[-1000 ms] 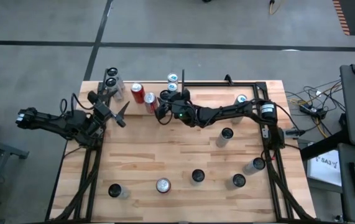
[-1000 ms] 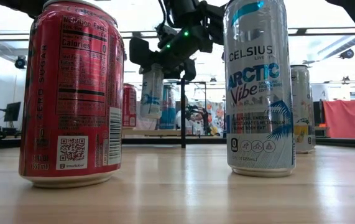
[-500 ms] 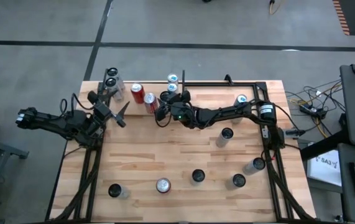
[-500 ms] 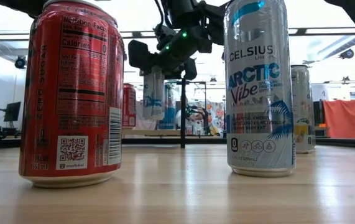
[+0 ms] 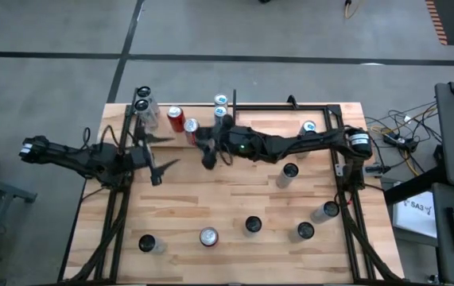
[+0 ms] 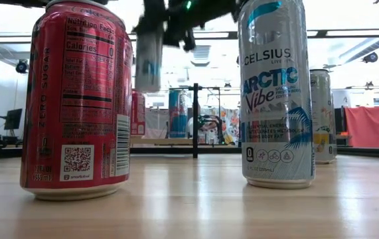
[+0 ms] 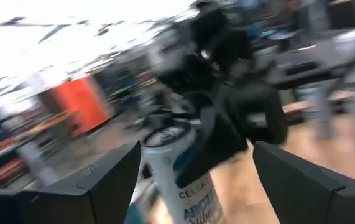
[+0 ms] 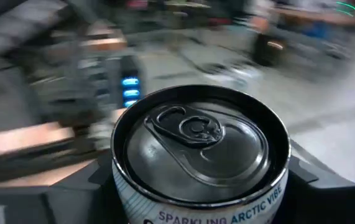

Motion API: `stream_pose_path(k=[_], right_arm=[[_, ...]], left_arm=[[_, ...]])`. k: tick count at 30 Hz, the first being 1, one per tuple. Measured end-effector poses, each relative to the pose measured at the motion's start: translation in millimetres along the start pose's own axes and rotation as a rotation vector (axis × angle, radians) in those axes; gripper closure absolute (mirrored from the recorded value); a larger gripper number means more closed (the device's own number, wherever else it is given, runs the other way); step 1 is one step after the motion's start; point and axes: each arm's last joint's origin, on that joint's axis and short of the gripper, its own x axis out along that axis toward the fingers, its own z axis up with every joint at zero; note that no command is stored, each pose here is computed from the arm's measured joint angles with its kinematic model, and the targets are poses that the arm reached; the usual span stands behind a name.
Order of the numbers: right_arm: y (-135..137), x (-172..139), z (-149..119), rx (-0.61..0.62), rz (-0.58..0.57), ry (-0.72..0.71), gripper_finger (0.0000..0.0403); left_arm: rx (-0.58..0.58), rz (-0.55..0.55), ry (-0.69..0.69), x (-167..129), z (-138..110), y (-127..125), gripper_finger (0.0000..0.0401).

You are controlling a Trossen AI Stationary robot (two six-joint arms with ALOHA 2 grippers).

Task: Place canned beverage on shelf
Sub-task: Put the top left white and blue soda can on the shelf

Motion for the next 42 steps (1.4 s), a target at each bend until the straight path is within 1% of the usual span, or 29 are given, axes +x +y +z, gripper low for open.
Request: stream_pose_path(k=[2,4,8,12,15,20,24,29,35,38,42], right_arm=[[10,-9,10,-0.070,0.089,-0.035,0.0165],[21,-18,19,-0.131,0.159,-0.057,0.0165],[41,-31,27,-0.215,0.203,-0.078,0.0165],[54,-37,30,-0.262,0.235,-0.097,0.0165],[58,-39,33,-0.277,0.240,-0.113,0.0165],[57,-39,32,-0.312,0.188,-0.098,0.0165],[57,-39,33,-0.317,0.187,-0.105,0.0165],[57,-39,33,-0.336,0.189,-0.113,0.0165],[57,-39,34,-0.335,0.188,-0.121,0.0165],[57,-39,34,-0.335,0.189,-0.122,0.0165],[58,-40,35,-0.337,0.195,-0.134,0.0165]], left_arm=[[0.016,-0.063,-0.009,4,-1,-5,0.0106],[0.035,-0.079,0.003,9,-3,-9,0.0106],[0.047,-0.083,0.012,17,-5,-14,0.0106],[0.053,-0.081,0.014,23,-6,-18,0.0106],[0.052,-0.074,0.013,28,-7,-20,0.0106],[0.060,-0.072,0.039,33,-10,-24,0.0105],[0.058,-0.075,0.050,39,-8,-26,0.0105],[0.075,-0.085,0.077,45,-13,-31,0.0105],[0.073,-0.065,0.075,51,-14,-31,0.0103],[0.064,-0.073,0.070,53,-13,-31,0.0088],[0.069,-0.108,0.071,55,-15,-33,0.0049]])
